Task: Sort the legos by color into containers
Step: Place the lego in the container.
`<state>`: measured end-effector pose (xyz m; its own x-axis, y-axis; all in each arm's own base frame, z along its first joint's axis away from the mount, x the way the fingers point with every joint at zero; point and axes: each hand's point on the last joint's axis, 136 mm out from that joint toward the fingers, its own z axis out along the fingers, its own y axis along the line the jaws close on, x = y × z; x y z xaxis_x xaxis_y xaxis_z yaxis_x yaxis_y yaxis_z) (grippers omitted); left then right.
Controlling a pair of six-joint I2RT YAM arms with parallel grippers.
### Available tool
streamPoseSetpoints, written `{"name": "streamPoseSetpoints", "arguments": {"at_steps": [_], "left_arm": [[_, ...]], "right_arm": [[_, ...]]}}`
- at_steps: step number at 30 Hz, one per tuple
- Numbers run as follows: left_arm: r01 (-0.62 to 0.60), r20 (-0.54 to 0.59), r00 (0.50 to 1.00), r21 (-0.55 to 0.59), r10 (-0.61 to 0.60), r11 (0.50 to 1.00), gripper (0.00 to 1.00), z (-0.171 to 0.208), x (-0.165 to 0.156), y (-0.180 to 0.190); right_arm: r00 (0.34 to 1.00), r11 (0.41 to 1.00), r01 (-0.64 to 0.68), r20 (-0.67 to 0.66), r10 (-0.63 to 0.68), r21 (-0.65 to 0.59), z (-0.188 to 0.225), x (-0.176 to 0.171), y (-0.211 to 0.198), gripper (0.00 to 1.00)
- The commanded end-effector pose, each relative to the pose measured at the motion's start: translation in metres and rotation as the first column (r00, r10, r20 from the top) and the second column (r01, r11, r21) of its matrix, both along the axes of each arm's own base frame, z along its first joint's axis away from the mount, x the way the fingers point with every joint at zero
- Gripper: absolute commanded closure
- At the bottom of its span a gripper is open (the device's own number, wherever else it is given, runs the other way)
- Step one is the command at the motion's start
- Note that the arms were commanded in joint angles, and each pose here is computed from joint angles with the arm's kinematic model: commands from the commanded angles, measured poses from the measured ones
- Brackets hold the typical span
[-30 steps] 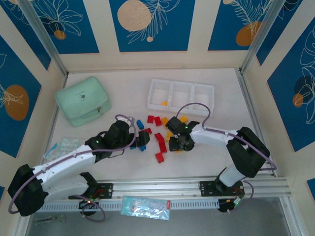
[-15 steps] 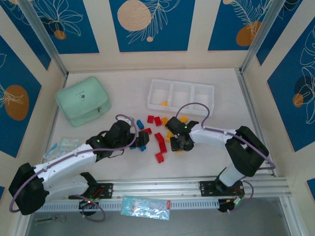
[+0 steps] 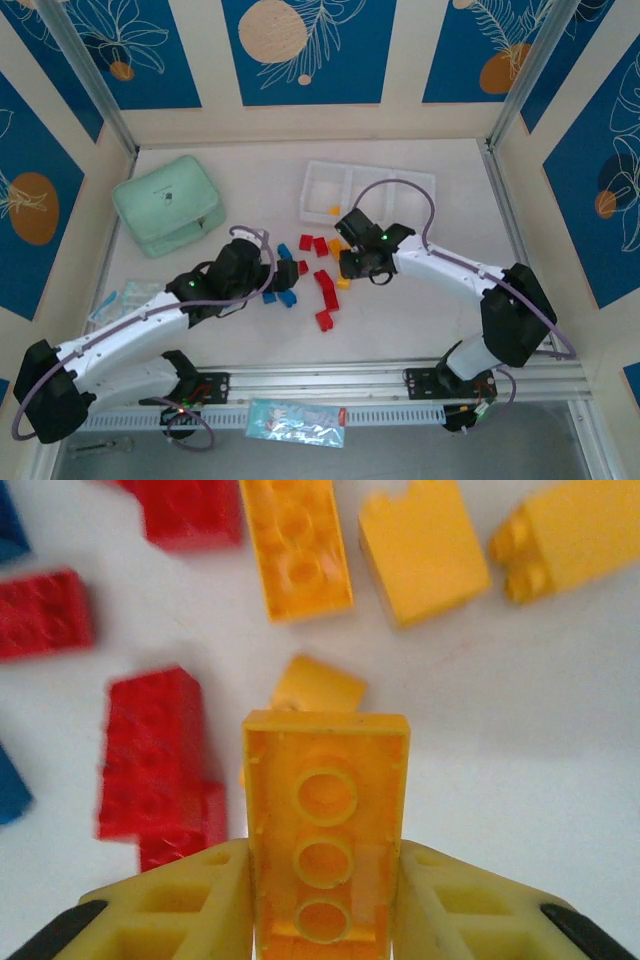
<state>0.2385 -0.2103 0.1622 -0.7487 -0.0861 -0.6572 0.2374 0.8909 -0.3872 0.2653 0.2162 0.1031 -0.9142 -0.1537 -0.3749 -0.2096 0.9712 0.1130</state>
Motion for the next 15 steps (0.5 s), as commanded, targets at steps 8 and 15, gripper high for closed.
{"name": "streamPoseSetpoints", "arguments": {"at_steps": [8, 15], "left_arm": [[-0.063, 0.081, 0.995, 0.047, 0.059, 0.997, 0.01, 0.030, 0.027, 0.029], [-0.106, 0.060, 0.993, -0.003, 0.106, 0.994, 0.01, 0.032, 0.046, 0.043]], "right_arm": [[0.989, 0.996, -0.051, 0.142, 0.040, 0.072, 0.036, 0.095, 0.055, 0.65], [0.984, 0.997, 0.037, 0.170, -0.047, 0.065, 0.030, 0.170, 0.058, 0.65]]}}
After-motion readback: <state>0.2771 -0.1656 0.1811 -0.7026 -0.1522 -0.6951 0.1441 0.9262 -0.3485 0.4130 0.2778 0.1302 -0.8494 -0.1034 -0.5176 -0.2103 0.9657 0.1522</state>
